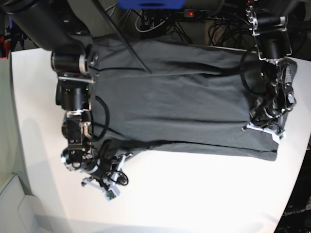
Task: Layout the t-shirt on the table in an organized manner, then fold the t-shirt properly
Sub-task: 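Pinch the shirt edge with the right gripper and pull it outward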
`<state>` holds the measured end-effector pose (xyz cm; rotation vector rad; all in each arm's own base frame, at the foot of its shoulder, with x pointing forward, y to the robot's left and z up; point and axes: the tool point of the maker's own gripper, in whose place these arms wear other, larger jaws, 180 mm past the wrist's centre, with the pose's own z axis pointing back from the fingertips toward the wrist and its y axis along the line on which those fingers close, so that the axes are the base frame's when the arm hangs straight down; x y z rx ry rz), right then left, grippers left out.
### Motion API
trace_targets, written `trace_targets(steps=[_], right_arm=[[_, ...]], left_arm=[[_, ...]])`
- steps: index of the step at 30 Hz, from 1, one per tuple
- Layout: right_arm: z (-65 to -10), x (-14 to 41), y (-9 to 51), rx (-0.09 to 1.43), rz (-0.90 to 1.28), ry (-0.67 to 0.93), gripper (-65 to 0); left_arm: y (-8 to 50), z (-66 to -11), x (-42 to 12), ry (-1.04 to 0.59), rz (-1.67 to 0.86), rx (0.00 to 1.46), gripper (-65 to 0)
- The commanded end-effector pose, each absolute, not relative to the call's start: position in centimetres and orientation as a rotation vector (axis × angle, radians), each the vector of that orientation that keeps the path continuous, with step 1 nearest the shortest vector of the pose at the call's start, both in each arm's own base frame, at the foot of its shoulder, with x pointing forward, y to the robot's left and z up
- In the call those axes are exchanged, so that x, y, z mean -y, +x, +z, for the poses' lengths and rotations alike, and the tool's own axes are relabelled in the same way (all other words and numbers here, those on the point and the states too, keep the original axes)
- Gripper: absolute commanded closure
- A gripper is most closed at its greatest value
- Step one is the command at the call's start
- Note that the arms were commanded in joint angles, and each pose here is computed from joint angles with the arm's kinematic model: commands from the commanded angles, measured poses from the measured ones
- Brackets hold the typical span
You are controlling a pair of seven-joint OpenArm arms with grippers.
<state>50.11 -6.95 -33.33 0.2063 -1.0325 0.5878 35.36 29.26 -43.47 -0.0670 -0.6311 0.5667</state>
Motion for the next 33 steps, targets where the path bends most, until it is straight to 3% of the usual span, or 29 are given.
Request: trace_targets(steps=[1,7,9,12,18,24,33], right_arm=[[-30.5,7.2,51.9,1.123,0.585,0.212,-5.6],[-28.7,10.1,54.6,1.245,0.428,0.12,-25.3],[-28.1,10.4,54.4,1.262,0.431,0.099,-27.7],[-28.7,10.1,51.7,1.249,0.495,0.079,-24.1],[-31.1,6.6,43.4,1.193,0.618,0.122,-3.5],[-36.2,3.2,40.3,1.063,0.685,0.21,-2.6],[-38.6,1.0,44.4,0.967,0.673,0.324,-2.6]], left_arm=[[33.3,-44.9,-29.9,-0.019,0.571,0.54,-0.1],[32.7,-45.3,-30.1,-0.012,0.571,0.532,-0.1],[32.6,-45.3,-30.0,-0.013,0.571,0.53,-0.1],[32.7,-45.2,-30.0,-0.013,0.571,0.532,-0.1],[32.9,-45.1,-30.0,-0.015,0.571,0.535,-0.1],[32.7,-45.3,-30.0,-0.014,0.571,0.532,-0.1],[32.7,-45.2,-30.0,-0.014,0.571,0.534,-0.1]])
